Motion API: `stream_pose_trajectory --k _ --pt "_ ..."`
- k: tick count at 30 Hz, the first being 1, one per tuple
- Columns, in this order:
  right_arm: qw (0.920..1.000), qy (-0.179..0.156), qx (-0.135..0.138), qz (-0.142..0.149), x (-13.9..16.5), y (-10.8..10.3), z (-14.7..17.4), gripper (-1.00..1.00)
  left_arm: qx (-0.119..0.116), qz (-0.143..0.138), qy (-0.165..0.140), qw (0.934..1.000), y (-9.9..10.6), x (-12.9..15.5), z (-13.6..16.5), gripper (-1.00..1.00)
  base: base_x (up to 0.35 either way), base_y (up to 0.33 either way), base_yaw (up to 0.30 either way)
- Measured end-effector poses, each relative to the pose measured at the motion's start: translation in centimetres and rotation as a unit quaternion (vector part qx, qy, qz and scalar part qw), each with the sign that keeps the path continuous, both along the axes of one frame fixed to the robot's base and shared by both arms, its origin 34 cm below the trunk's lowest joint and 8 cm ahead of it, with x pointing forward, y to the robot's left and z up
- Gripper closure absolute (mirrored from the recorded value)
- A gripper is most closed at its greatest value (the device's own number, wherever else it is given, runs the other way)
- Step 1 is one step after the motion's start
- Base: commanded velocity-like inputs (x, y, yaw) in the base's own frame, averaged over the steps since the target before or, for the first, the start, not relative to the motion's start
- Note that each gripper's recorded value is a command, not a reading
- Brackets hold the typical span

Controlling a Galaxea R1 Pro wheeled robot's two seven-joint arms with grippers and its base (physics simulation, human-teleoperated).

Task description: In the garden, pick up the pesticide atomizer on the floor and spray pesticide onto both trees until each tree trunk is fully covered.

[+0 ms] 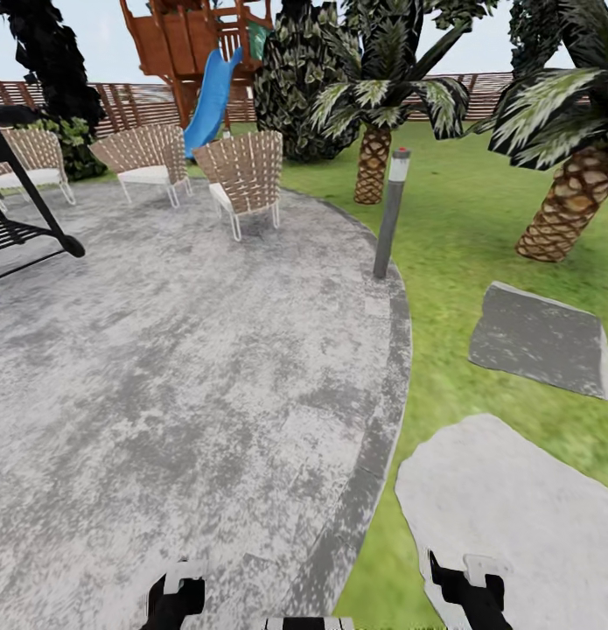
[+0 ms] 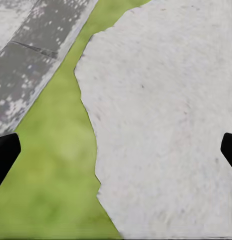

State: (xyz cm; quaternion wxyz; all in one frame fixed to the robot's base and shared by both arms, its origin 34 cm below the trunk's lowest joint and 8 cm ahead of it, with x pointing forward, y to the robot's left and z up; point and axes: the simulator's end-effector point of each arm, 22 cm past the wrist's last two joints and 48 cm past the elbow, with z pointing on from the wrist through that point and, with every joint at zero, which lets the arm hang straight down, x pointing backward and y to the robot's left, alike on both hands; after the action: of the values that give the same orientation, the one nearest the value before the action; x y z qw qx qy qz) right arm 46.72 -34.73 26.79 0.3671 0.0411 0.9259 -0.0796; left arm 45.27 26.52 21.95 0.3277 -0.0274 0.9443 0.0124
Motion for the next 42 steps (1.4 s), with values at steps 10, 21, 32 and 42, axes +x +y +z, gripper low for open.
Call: stream_pose_trajectory --k 10,21,32,42 --pt "1.0 0.0 0.0 0.0 0.0 0.0 0.0 -1.0 0.0 0.0 0.0 1.0 0.0 0.01 0.0 1.0 0.0 -0.002 -0.3" --pt "1.0 0.0 0.0 0.0 0.02 0.0 0.01 -1.0 0.0 0.0 0.0 1.0 0.0 0.02 0.01 1.0 0.0 -0.225 -0.3" --pt "1.0 -0.004 0.0 0.0 0.25 0.0 0.31 -1.0 0.0 0.0 -0.004 1.0 0.0 0.3 0.31 1.0 0.0 -0.268 -0.275" --pt "1.0 -0.009 0.0 0.0 0.51 0.0 0.65 -1.0 0.0 0.0 -0.009 1.0 0.0 0.65 0.67 1.0 0.0 -0.269 -0.262"
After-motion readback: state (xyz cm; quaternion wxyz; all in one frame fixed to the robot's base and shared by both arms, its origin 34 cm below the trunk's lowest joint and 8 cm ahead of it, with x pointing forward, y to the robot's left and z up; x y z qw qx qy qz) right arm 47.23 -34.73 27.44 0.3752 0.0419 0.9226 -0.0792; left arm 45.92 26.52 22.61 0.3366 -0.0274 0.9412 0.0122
